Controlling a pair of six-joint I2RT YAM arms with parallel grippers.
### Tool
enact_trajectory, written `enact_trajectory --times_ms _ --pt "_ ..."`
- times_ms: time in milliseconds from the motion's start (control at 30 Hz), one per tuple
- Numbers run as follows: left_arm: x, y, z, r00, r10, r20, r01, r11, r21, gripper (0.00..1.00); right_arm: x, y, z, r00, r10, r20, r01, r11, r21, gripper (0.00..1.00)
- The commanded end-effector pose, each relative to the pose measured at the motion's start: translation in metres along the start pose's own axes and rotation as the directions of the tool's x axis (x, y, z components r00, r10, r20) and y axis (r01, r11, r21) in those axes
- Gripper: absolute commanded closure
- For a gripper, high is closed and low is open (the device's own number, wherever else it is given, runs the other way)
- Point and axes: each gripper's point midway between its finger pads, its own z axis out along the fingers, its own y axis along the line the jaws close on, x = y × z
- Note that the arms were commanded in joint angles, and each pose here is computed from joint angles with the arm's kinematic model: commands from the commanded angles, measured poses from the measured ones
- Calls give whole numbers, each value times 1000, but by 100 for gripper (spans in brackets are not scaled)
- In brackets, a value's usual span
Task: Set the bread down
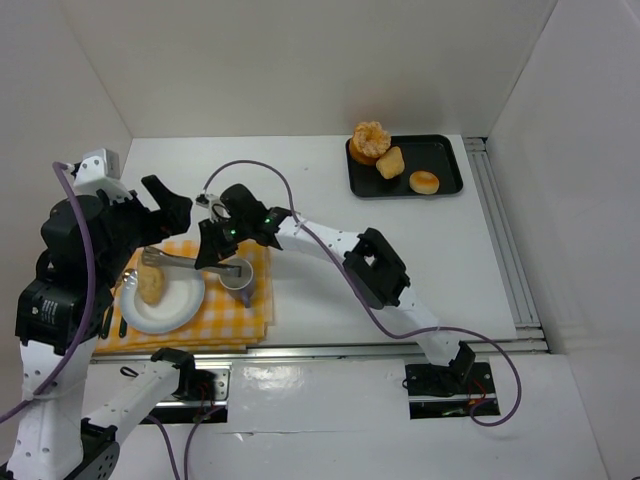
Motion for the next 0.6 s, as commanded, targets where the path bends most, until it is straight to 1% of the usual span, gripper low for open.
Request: enact_trajectory --times_ms 0,33,100,200,233,333,367,433,467,500,567 --pt "-5 -3 3 1000 -14 26 14 1000 8 1 -20 33 -18 997 -60 48 61 998 -25 91" --pt "-5 -3 3 1000 -14 26 14 1000 8 1 -16 37 -14 996 -74 41 75 997 -31 91" --pt "-8 -4 4 999 -15 34 15 1000 12 1 -4 35 -12 998 -65 7 65 998 -22 84" --pt "-8 -4 4 999 -15 34 15 1000 12 1 -7 42 -14 997 -82 16 82 997 -9 68" --pt "-8 -4 4 999 -15 34 15 1000 12 1 -10 46 -20 995 -93 24 93 996 4 65" --pt "-8 -4 4 999 -15 34 15 1000 12 1 -18 55 -31 992 -115 50 114 993 25 48" --pt "-6 -4 7 1000 -14 26 14 1000 8 1 -36 61 -45 985 -141 98 137 989 50 46" --pt "-14 -8 6 999 -25 38 25 1000 14 1 -42 56 -58 983 -138 121 128 988 87 43" --pt "-19 -11 6 997 -66 44 65 998 19 1 -55 58 -74 976 -146 160 129 985 113 43" --pt "-32 -22 6 994 -95 55 92 995 47 1 -60 59 -81 973 -151 176 132 985 115 40" --pt "-46 -40 6 991 -128 49 122 986 111 1 -66 49 -95 969 -146 201 116 981 153 40"
